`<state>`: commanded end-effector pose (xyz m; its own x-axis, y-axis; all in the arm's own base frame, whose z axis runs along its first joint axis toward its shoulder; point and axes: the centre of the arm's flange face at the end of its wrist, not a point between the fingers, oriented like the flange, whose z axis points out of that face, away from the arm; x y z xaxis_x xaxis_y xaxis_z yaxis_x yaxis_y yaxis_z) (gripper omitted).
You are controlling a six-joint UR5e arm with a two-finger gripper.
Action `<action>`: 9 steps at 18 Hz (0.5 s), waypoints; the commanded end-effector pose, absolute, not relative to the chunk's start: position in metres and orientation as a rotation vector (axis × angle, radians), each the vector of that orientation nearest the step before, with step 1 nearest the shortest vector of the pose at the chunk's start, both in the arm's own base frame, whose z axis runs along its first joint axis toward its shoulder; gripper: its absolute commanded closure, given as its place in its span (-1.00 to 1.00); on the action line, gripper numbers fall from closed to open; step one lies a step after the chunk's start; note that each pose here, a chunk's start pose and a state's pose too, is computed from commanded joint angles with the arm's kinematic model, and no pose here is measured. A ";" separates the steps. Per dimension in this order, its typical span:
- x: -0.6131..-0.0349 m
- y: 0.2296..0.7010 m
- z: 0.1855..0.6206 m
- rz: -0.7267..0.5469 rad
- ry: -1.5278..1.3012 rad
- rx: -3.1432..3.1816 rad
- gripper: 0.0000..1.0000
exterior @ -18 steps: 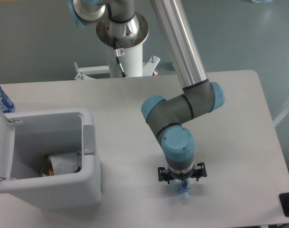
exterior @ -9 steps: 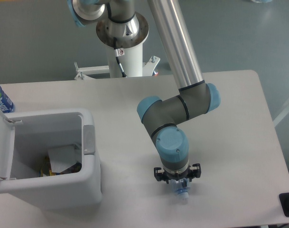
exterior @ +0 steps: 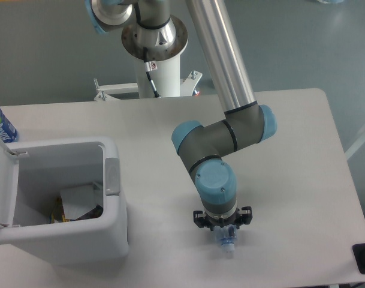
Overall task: Place the trash in the trash can
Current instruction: 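Lower the gripper around the bottle's capped end and close, then lift the gripped water bottle off the table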
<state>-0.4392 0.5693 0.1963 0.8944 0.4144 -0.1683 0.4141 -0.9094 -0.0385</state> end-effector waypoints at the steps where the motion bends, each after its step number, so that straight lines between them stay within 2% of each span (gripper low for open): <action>1: -0.439 0.569 0.196 0.272 -0.668 -3.056 -0.26; 9: -0.447 0.574 0.210 0.289 -0.667 -3.026 -0.21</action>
